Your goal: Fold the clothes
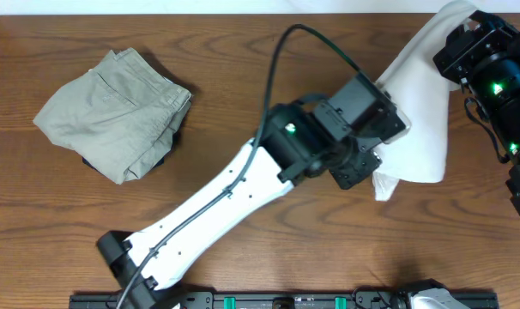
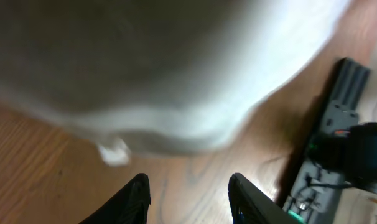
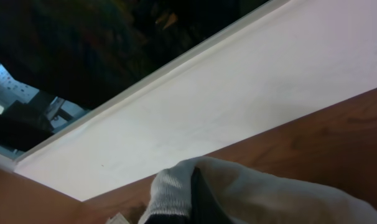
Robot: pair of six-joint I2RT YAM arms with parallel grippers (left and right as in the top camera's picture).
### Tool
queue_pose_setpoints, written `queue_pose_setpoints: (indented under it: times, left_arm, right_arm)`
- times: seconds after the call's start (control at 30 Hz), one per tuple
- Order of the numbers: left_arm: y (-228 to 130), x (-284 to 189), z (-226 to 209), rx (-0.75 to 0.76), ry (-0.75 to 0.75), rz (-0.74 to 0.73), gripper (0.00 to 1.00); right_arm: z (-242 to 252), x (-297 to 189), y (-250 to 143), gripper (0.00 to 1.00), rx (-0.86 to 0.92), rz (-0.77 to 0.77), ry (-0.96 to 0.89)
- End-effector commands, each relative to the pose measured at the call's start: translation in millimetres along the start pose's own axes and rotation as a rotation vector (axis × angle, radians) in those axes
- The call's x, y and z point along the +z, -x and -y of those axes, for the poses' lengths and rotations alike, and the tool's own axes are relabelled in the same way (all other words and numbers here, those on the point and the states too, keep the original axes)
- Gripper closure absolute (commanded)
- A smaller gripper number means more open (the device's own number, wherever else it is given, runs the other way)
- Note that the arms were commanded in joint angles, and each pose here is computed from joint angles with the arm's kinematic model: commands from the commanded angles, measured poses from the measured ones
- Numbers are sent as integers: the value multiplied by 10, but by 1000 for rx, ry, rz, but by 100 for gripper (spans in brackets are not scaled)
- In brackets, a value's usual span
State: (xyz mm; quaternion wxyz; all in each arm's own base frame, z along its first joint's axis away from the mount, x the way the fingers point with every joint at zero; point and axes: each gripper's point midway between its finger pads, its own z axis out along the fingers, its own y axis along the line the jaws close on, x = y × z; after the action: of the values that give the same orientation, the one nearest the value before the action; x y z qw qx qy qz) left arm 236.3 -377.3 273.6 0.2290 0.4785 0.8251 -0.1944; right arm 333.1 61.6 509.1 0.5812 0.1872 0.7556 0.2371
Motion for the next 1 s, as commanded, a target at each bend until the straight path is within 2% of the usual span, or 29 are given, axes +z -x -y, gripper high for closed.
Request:
queue_pose_setpoints:
  times: [0.0, 0.13, 0.2, 0.33, 0.47, 0.6, 0.77, 0.97]
  left_arm:
    - [63, -126, -173, -49, 143, 38, 57]
    - [38, -236, -367, -130, 248, 50, 57]
    - [9, -356, -457, -163, 288, 60, 59]
    - [65, -717, -496, -178, 300, 145, 57]
    - [135, -975, -387, -168, 271, 222, 53]
    - [143, -947, -327, -161, 248, 220, 50]
    - [65, -973, -518, -182, 322, 195, 49]
    - [63, -1187, -750, -224, 378, 243, 45]
  right_arm:
    - [-47, -32, 55, 99, 15, 21, 10]
    - [34, -39, 167, 99, 18, 81, -41]
    - [175, -66, 271, 99, 19, 143, -122]
    - [506, -203, 352, 99, 13, 208, -309]
    - [608, -228, 275, 98, 18, 181, -357]
    - [748, -260, 160, 98, 24, 143, -422]
    - [1044, -347, -9, 99, -22, 75, -567]
    - [1294, -244, -581, 99, -68, -218, -651]
